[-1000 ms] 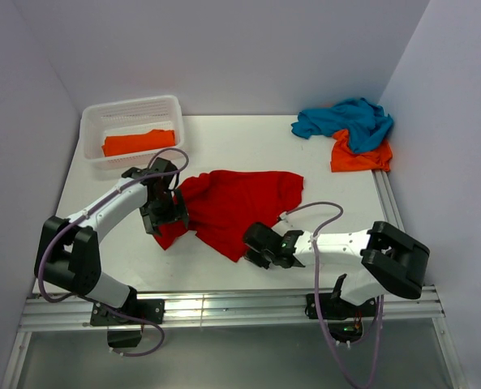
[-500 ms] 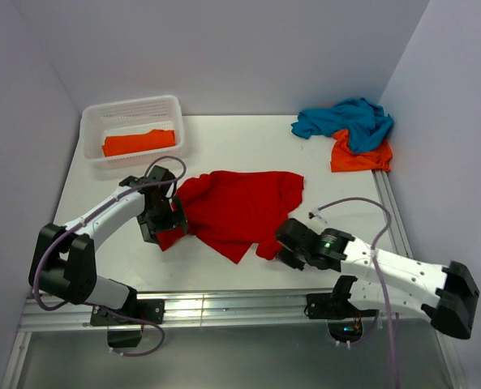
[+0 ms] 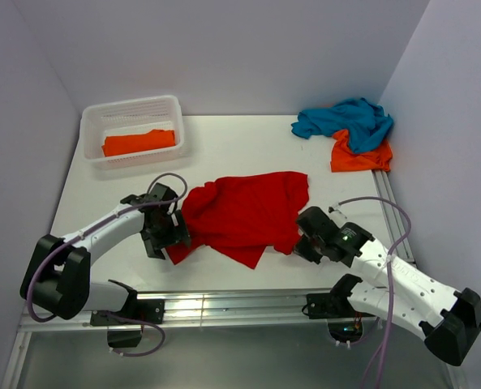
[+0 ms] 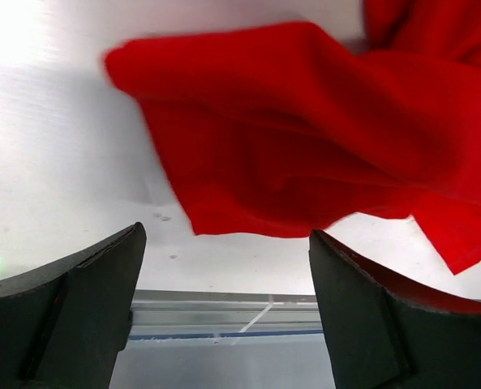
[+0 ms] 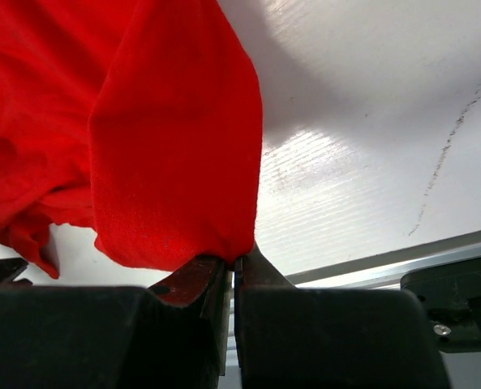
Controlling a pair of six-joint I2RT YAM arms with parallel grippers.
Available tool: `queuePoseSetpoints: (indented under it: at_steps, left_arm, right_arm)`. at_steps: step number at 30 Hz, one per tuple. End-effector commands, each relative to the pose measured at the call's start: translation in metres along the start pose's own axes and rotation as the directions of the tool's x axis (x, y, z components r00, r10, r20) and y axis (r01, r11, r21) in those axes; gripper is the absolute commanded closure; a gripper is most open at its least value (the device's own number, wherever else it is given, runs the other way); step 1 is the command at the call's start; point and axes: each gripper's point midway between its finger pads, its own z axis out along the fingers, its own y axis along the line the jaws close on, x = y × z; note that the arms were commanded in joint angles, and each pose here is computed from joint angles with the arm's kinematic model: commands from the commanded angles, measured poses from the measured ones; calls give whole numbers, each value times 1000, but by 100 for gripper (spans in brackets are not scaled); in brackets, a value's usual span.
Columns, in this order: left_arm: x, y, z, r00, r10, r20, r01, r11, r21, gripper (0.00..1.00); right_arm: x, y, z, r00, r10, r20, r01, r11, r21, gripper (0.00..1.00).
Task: Roll the t-shirts
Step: Flatten the tshirt
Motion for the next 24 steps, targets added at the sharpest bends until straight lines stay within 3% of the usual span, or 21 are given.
queuePoseSetpoints:
  at_steps: [1,7,12,18,21,22,24]
  left_arm:
    - [4,-21,5,1000,21,8,-21,998,61,12]
    - [10,-27,5,1000,6,23,-8,996,92,12]
    - [16,-11,18,1000,0,7,0,1000,-11,22]
    - [18,-6,24,1000,-17,13,17,999,-35,50]
    - [18,-3,30,1000,-6,4,6,998,-69,71]
    - [18,-2,30,1000,1,2,-1,996,-87,93]
    - [13,1,31,1000,11,20,-8,990,-137,100]
  right_arm:
    - [-10,14,-11,1000,-23,10,23,999,-25,100]
    - [-7,18,-5,1000,-18,-18,18,999,-30,100]
    - [-10,20,-6,1000,-21,-12,20,999,-37,100]
    - [-15,21,-7,1000,-20,-5,20,999,-33,100]
    - [-20,23,-10,1000,-19,2,19,999,-38,100]
    - [-24,23,-10,1000,-20,7,20,999,-35,100]
    - [-29,26,-13,1000,-28,12,28,999,-32,100]
